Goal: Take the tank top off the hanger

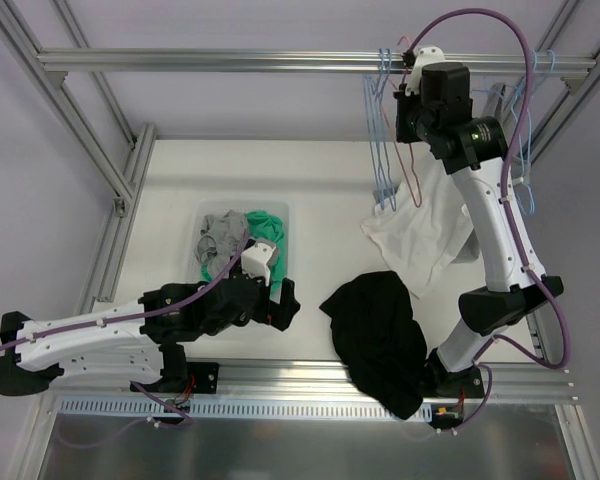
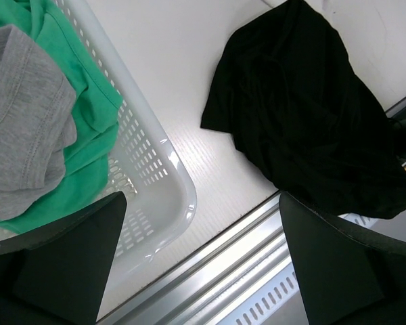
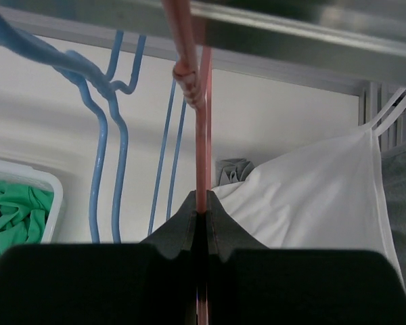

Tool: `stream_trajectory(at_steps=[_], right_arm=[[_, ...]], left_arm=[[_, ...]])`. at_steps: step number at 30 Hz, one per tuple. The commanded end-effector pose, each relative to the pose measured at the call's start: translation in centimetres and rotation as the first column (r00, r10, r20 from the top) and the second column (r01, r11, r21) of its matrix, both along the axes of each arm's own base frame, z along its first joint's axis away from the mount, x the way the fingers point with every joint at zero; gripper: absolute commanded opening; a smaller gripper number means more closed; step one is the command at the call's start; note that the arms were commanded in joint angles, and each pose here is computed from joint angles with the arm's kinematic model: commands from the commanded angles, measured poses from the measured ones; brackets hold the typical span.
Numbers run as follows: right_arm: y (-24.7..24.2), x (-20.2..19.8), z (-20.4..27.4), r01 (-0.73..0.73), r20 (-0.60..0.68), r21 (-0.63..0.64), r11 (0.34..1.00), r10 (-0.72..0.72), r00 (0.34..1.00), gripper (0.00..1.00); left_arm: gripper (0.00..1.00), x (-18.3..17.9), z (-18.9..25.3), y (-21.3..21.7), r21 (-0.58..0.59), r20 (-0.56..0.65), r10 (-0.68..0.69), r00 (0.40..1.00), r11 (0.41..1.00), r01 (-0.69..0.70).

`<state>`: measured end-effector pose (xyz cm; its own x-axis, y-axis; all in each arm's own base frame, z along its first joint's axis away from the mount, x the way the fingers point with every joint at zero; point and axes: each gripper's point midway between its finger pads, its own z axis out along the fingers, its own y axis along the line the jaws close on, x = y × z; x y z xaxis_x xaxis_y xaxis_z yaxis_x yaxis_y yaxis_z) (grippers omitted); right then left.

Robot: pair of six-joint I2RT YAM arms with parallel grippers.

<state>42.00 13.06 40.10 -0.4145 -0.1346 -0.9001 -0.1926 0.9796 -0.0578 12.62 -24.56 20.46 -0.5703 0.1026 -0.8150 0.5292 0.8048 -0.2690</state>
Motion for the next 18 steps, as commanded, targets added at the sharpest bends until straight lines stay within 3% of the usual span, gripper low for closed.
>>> stream_trajectory(at_steps=[1,11,12,14,16,18], right_arm=[[-0.3,0.4,-0.2,0.039,0.015,0.021,0.999,-0.039,0.999,0.00],[0.8,-0.6,-3.3,0.008,-0.061,0.066,0.998,-0.004,0.998,0.01],[0.9,-1.0,-3.1,-0.003,-0.058,0.077,0.997,0.008,0.998,0.04],[1.2,-1.4,-3.0,-0.018,-0.059,0.100,0.995,0.024,0.998,0.29],[0.7,-2.4,-1.9,-0.013,-0.030,0.113,0.994,0.017,0.999,0.47],[0.2,-3.2,-1.5,-0.004,-0.016,0.111,0.994,0.006,1.000,0.49]], left_arm=[[0.99,-0.4,-0.7,-0.5,0.006,-0.035,-0.005,0.999,1.000,0.005],[0.99,-0.7,-0.8,-0.2,-0.013,-0.050,-0.007,0.999,1.000,0.006],[0.99,-0.7,-0.8,-0.2,-0.012,-0.050,-0.007,0.999,1.000,0.006],[0.99,-0.6,-0.7,-0.3,-0.010,-0.046,-0.006,0.999,1.000,0.005],[0.99,-0.5,-0.4,-0.8,-0.008,-0.045,-0.008,0.999,1.000,0.008],[0.99,-0.4,0.2,-1.3,-0.011,-0.042,-0.014,0.999,1.000,0.014]])
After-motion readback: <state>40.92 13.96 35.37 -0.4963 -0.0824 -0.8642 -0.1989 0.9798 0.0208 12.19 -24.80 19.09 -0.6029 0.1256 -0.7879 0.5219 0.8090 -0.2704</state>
